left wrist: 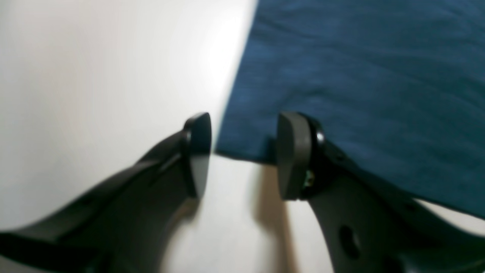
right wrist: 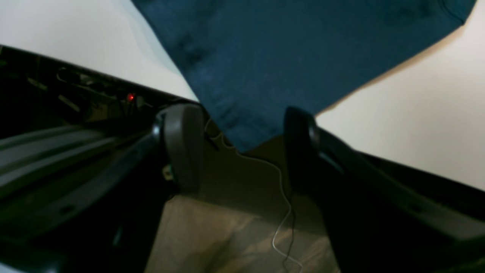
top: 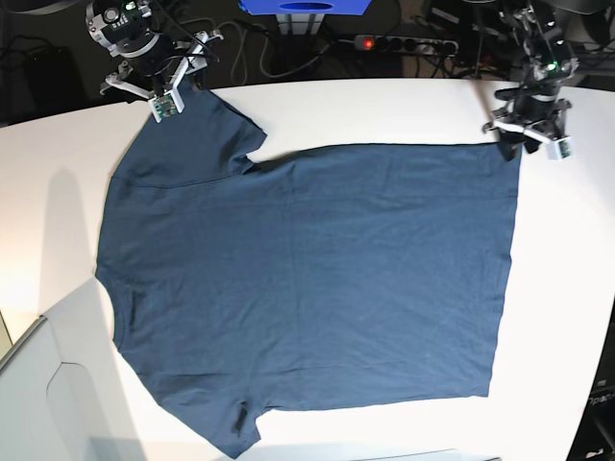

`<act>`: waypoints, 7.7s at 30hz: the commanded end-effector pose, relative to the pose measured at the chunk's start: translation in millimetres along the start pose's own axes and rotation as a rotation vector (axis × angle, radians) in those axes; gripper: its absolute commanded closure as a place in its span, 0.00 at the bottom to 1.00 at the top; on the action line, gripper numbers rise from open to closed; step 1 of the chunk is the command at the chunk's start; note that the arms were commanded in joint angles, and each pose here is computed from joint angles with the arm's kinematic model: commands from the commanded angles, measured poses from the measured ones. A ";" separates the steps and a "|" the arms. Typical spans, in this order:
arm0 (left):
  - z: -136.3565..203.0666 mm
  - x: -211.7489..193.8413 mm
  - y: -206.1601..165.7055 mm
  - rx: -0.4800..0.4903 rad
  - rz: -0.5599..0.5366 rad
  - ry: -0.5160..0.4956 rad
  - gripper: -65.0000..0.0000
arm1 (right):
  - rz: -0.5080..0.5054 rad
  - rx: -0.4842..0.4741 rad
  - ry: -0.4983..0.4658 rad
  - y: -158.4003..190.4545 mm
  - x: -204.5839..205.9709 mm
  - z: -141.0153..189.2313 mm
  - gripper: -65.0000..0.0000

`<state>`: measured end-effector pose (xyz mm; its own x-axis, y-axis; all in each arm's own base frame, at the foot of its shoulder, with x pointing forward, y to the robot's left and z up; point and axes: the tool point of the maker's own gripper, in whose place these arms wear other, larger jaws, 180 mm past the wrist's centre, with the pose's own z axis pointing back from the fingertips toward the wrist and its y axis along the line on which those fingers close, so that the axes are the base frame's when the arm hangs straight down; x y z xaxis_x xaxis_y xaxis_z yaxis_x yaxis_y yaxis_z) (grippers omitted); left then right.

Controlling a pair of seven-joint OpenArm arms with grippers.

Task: Fold the T-shirt properly
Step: 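Close both grippers on the shoulder corners of the shirt, then lift the shoulder edge with both grippers and pull it taut, then carry the shoulder edge with both grippers toward the hem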

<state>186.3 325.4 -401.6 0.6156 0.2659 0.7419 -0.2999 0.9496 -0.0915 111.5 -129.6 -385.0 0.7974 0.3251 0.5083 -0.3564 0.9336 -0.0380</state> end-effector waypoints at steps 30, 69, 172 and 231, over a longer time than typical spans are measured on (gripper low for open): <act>-10.3 -10.5 -4.3 -0.029 0.004 0.026 0.78 | 0.027 0.047 -0.021 15.4 4.8 2.5 0.53; -6.4 -18.3 -0.8 -0.022 0.004 0.047 1.00 | -0.065 -0.064 0.079 -37.2 -23.8 -44.8 0.53; -24.1 147.1 -45.9 -0.088 0.041 -0.299 1.00 | -0.115 -0.239 -0.403 -174.2 244.0 -63.9 1.00; -55.1 191.0 -68.9 -0.160 0.087 -0.349 1.00 | -0.124 -0.232 -0.542 -178.6 262.5 -67.0 1.00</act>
<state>355.8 315.5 -311.9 0.3608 0.3186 0.8765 -0.2244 0.9419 -0.2499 404.3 -198.9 -326.6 0.5107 0.1377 0.8487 -0.1114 0.9894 -0.0935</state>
